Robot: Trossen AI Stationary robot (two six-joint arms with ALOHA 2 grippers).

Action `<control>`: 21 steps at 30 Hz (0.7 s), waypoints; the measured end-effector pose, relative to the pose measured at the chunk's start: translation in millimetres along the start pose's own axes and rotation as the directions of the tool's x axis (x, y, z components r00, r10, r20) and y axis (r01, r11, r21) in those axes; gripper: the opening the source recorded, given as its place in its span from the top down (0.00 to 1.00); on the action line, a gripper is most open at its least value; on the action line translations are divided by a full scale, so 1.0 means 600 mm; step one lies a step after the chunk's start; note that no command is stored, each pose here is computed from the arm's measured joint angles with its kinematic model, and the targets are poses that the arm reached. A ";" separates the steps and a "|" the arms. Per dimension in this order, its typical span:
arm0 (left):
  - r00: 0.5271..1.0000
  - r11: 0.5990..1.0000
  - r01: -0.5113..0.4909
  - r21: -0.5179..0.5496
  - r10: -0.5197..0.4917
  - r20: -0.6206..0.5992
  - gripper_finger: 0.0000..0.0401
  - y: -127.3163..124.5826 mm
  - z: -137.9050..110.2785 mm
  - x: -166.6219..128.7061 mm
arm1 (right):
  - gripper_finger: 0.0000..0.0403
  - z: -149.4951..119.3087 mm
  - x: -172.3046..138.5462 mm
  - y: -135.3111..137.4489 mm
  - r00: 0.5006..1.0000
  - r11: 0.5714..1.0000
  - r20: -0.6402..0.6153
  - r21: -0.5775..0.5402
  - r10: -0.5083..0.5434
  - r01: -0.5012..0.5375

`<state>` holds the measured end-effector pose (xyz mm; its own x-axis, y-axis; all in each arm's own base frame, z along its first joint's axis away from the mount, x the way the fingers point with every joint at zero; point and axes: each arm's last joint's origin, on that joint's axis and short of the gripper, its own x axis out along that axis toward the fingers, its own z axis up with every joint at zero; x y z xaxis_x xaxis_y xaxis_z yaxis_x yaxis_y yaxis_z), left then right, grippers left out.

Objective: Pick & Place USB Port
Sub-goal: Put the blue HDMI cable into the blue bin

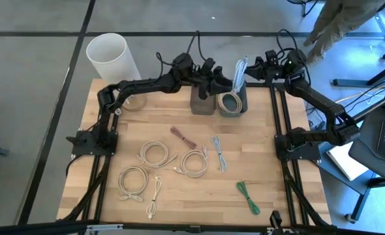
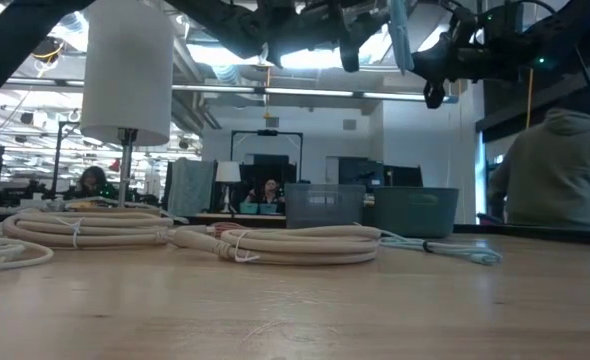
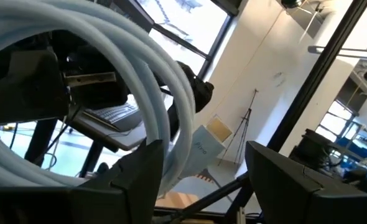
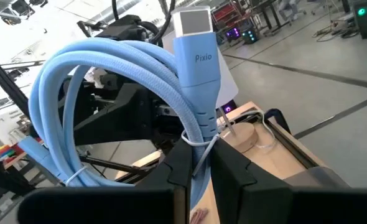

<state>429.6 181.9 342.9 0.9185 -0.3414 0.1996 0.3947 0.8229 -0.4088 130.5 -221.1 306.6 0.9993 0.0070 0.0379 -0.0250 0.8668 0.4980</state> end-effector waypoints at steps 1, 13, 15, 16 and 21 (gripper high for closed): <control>1.000 1.000 0.000 0.001 0.000 0.001 0.45 0.000 0.000 0.000 | 0.91 -0.001 0.002 0.001 1.000 1.000 -0.001 0.007 0.003 -0.003; 1.000 1.000 -0.023 0.006 0.023 0.014 0.45 0.007 0.005 -0.007 | 0.91 -0.005 0.027 0.014 1.000 1.000 0.004 -0.007 0.028 -0.028; 1.000 1.000 -0.022 0.006 0.022 0.013 0.45 0.007 0.005 -0.007 | 0.91 -0.004 0.027 0.014 1.000 1.000 0.005 -0.007 0.026 -0.026; 1.000 1.000 -0.021 0.006 0.021 0.013 0.45 0.007 0.005 -0.007 | 0.91 -0.005 0.027 0.014 1.000 1.000 0.005 -0.005 0.025 -0.025; 1.000 1.000 -0.012 0.004 0.012 0.008 0.45 0.004 0.003 -0.004 | 0.91 -0.005 0.027 0.014 1.000 1.000 0.005 -0.004 0.025 -0.025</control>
<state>428.1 185.6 343.1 0.9231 -0.3276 0.2014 0.3831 0.8290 -0.4074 146.3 -212.4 308.9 0.9982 0.0262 0.0542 -0.0496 0.8685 0.4932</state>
